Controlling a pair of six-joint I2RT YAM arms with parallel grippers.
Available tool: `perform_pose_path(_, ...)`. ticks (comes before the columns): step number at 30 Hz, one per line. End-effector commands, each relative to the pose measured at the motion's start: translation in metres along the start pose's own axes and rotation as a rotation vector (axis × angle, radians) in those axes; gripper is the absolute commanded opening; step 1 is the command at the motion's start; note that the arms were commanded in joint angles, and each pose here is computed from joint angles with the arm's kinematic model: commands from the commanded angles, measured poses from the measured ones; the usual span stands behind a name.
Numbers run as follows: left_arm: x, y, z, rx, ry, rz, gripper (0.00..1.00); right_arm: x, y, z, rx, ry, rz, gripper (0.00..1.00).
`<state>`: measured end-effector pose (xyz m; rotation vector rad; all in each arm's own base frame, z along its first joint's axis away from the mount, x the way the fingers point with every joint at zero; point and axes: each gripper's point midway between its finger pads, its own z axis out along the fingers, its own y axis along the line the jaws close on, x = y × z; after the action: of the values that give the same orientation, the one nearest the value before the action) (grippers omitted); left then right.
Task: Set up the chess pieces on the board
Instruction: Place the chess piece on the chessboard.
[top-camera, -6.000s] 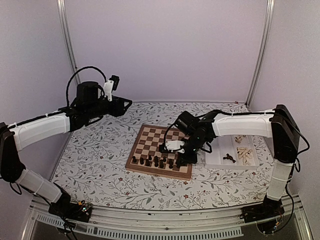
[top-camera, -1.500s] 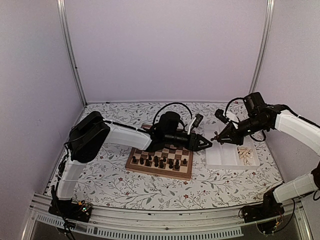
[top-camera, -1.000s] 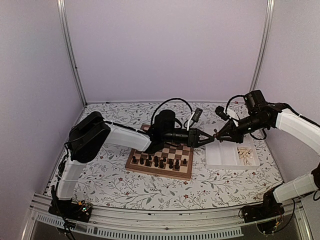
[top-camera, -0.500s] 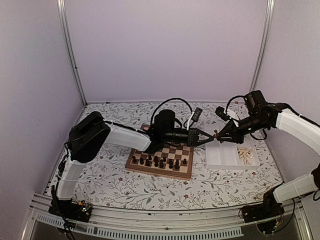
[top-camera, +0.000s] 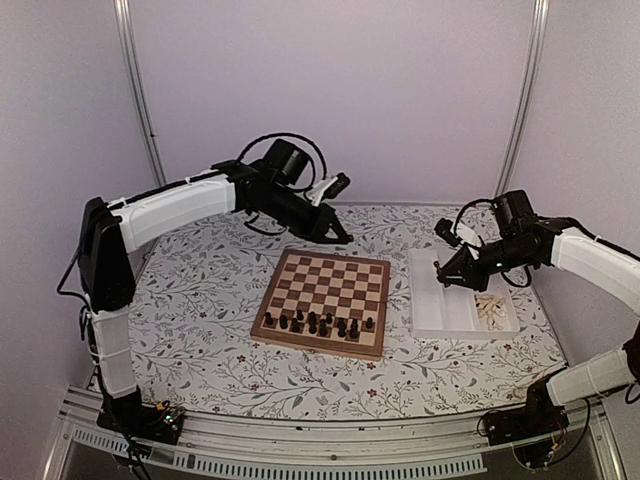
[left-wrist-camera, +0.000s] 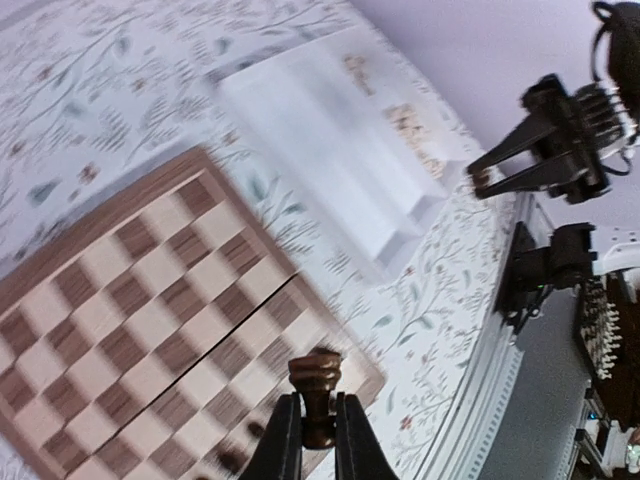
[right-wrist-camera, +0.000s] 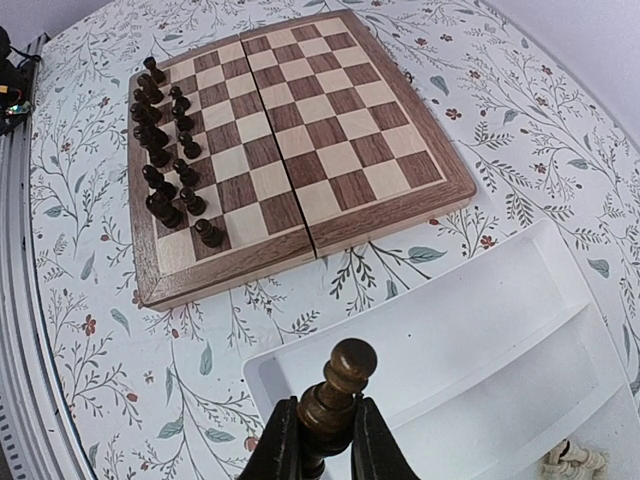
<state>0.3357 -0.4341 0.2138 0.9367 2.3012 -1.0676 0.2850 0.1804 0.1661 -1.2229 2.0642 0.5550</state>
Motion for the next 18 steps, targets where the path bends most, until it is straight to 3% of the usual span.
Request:
perform_pose_path(1, 0.139, 0.073, -0.048, -0.222, 0.46, -0.221, 0.05, -0.002, -0.006, 0.008, 0.007, -0.026, -0.004, 0.09)
perform_pose_path(10, 0.191, 0.113, -0.057, -0.381, 0.626, -0.269, 0.03, 0.008, -0.002, 0.012, -0.003, -0.018, 0.002, 0.1)
perform_pose_path(18, 0.195, 0.129, -0.058, -0.455, 0.68, -0.267, 0.03, 0.013, 0.0, 0.013, -0.002, -0.015, 0.005, 0.11)
